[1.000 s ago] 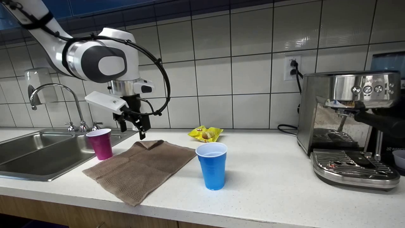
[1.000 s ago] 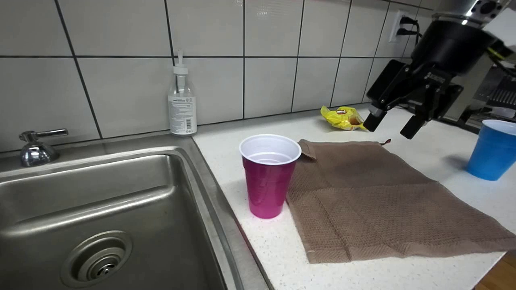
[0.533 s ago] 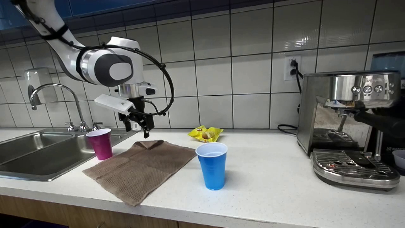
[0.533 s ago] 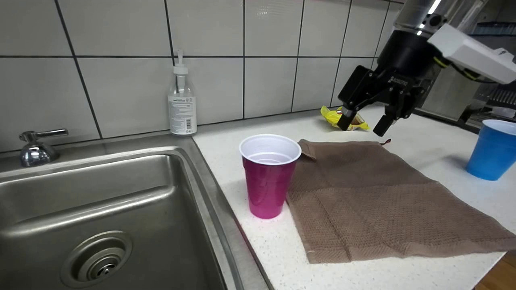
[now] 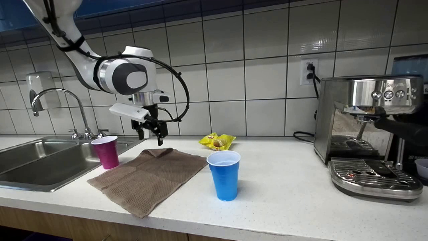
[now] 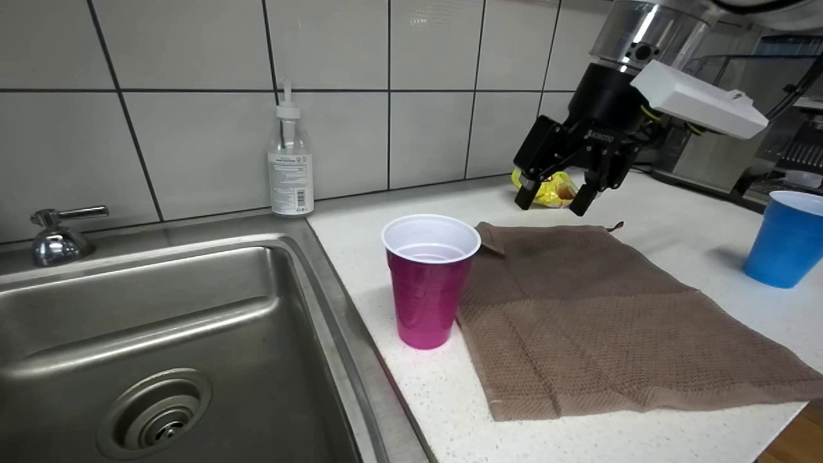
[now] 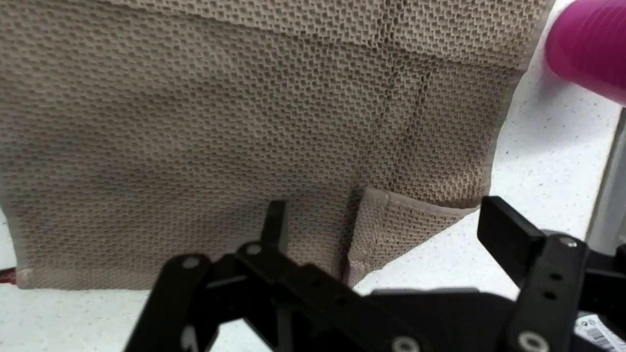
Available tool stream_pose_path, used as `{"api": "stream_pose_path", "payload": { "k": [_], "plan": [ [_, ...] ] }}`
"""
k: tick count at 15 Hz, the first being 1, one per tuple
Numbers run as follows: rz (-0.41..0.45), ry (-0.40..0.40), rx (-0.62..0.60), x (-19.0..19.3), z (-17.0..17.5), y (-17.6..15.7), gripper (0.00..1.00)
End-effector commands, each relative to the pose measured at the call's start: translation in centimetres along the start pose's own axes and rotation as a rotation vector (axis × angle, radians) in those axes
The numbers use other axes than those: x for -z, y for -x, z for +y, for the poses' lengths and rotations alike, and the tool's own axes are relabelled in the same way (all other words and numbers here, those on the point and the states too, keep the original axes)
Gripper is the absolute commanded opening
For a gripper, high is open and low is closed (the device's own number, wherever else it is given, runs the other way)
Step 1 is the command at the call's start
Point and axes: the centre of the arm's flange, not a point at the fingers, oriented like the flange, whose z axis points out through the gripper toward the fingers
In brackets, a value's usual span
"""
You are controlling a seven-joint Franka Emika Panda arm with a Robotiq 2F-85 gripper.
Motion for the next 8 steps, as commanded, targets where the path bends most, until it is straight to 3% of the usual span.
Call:
{"api": "stream_pose_path", "payload": {
  "k": [1, 8],
  "plan": [
    [0.0, 0.0, 0.001, -0.13, -0.02, -0.15, 1.0],
    [0.0, 0.0, 0.003, -0.17, -0.06, -0.35, 1.0]
  ]
}}
